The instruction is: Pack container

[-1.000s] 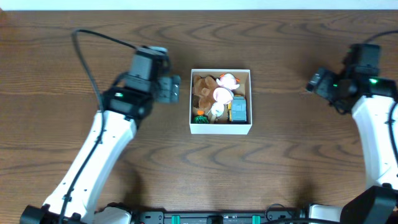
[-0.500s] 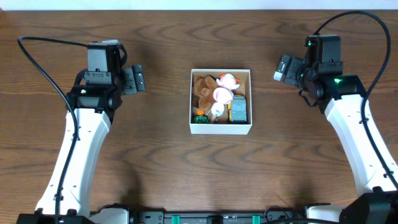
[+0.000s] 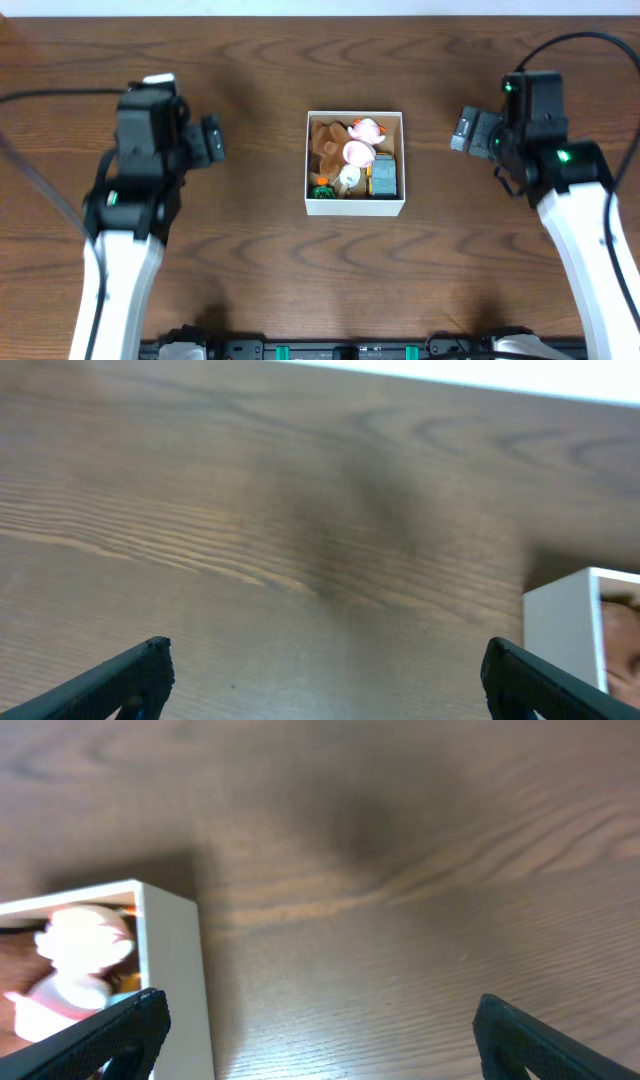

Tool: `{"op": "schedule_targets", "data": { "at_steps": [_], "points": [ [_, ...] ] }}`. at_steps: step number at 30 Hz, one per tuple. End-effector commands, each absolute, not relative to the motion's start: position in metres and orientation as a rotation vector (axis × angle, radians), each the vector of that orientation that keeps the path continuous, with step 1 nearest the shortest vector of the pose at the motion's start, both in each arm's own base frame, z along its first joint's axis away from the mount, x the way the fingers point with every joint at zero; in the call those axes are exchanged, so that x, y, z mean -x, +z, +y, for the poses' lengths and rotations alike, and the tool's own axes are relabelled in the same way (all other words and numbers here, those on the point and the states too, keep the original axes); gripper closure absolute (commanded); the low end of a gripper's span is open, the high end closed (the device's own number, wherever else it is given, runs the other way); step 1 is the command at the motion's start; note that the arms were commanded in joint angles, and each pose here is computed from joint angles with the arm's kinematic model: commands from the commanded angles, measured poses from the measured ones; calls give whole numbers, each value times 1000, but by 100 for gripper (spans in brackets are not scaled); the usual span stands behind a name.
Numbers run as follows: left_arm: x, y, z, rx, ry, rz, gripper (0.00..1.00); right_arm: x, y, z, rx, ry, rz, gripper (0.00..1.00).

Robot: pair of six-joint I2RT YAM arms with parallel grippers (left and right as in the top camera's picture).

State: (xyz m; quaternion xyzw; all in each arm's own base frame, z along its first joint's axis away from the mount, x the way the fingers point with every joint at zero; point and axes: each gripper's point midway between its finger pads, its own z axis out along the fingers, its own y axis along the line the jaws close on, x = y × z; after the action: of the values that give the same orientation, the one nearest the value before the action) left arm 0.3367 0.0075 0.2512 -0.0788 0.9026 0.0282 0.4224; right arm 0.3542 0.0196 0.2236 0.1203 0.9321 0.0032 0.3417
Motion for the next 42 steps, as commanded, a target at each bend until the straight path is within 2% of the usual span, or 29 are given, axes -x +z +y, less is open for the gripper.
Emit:
{"op": "schedule_targets", "data": {
  "at_steps": [1,5,8,15,21,42],
  "points": [
    [-309,260,12,209,73,2188,2,-337,262,17,-296,-57,2297,1],
    [-271,266,15,238,39,2078,2,-315,288,21,-257,-51,2189,1],
    [-244,268,16,238,24,1994,2,-299,290,24,-240,-32,2120,1],
    [-193,246,20,241,13,1917,2,-258,246,19,-223,-12,2004,1],
    [-164,247,29,293,27,1834,2,-227,210,9,-220,-17,1968,1],
    [-160,242,29,292,29,1848,2,-186,143,-6,-145,-154,2237,1]
  ]
}}
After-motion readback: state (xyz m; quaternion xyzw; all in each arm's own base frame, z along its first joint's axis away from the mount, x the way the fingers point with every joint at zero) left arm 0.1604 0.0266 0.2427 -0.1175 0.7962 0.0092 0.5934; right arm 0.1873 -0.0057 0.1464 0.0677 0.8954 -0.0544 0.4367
